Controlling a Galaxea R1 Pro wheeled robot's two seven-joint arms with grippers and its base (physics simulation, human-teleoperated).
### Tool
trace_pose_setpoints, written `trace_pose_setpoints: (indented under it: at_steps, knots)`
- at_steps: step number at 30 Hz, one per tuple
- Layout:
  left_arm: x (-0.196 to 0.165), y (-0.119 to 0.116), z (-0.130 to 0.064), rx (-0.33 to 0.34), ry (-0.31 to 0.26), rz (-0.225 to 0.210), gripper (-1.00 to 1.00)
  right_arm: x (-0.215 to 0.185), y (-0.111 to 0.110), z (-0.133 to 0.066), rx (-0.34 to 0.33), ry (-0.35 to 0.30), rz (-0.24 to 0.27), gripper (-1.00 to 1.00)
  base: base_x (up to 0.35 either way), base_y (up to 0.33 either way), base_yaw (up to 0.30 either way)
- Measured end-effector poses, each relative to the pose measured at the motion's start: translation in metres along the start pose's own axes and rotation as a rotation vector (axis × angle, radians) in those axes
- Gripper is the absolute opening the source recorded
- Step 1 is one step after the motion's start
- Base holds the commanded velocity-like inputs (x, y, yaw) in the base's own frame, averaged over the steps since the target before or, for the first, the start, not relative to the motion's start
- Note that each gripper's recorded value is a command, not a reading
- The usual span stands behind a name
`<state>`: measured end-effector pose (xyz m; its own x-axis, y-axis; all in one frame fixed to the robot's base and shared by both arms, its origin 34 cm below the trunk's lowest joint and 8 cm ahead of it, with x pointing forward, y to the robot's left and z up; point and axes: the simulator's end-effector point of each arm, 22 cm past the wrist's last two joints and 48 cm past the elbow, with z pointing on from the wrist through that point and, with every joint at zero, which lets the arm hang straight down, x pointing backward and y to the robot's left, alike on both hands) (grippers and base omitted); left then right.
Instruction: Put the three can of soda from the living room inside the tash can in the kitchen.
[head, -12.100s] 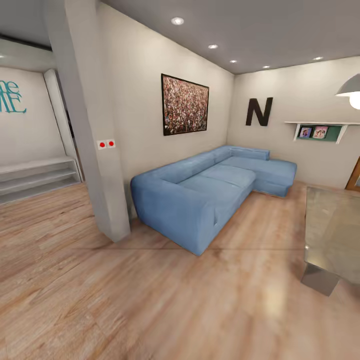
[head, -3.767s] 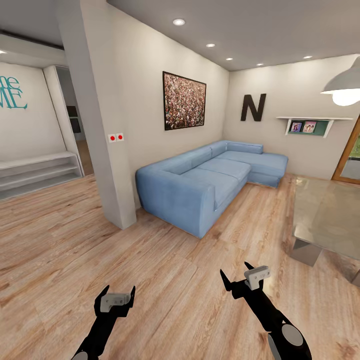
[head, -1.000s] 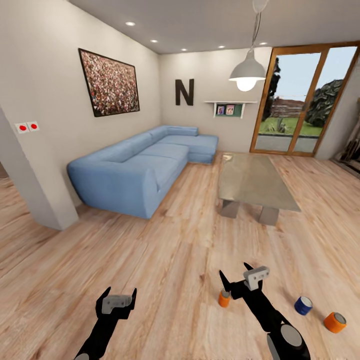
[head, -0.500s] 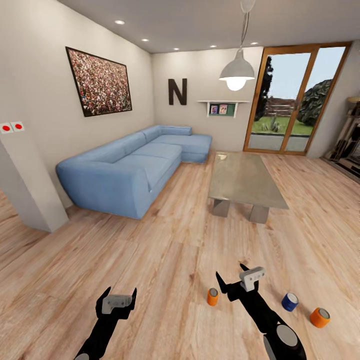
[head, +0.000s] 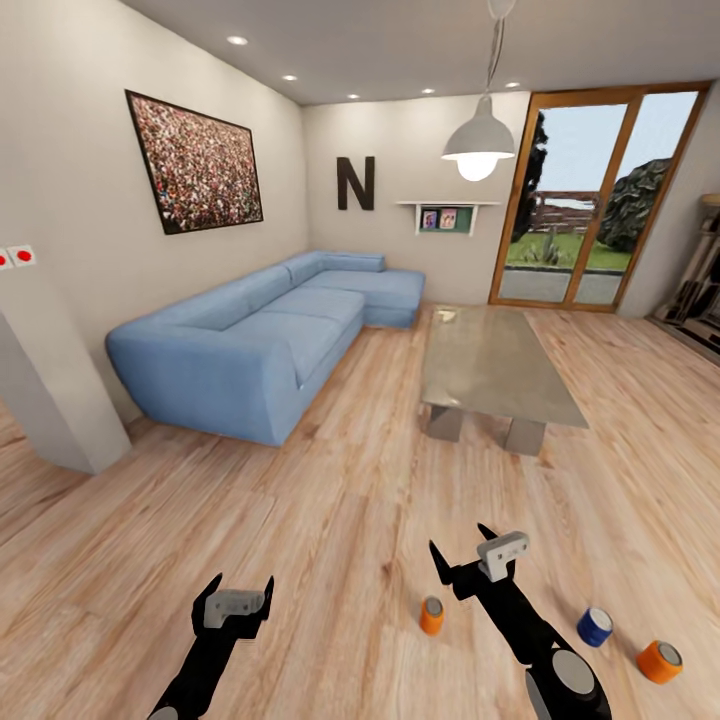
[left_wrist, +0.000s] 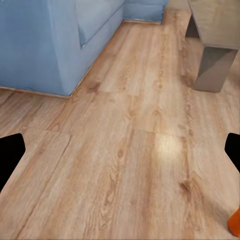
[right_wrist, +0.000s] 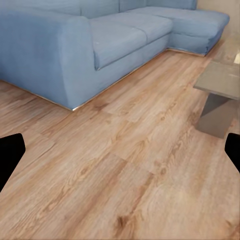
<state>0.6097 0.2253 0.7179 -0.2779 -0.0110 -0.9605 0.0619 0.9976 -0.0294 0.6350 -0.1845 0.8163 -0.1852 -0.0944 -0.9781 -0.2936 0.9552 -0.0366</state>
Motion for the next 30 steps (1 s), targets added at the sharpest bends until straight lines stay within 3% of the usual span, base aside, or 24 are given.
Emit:
trace_pose_setpoints:
  at_steps: [8, 19, 30]
  knots:
    - [-0.0003, 0.0001, 0.0000, 0.000, -0.001, -0.001, 1.00, 0.0001, 0.0000, 0.0000, 0.000, 0.000, 0.001, 1.00, 0.057, 0.003, -0.094]
    - [-0.0004, 0.0001, 0.0000, 0.000, -0.002, -0.001, 1.00, -0.0004, -0.0001, 0.0000, 0.001, -0.003, 0.000, 1.00, 0.004, -0.012, -0.241]
    - [-0.0003, 0.0000, 0.0000, 0.000, -0.001, 0.000, 1.00, 0.0000, -0.0004, 0.0000, 0.002, -0.002, 0.000, 1.00, 0.000, -0.129, -0.253]
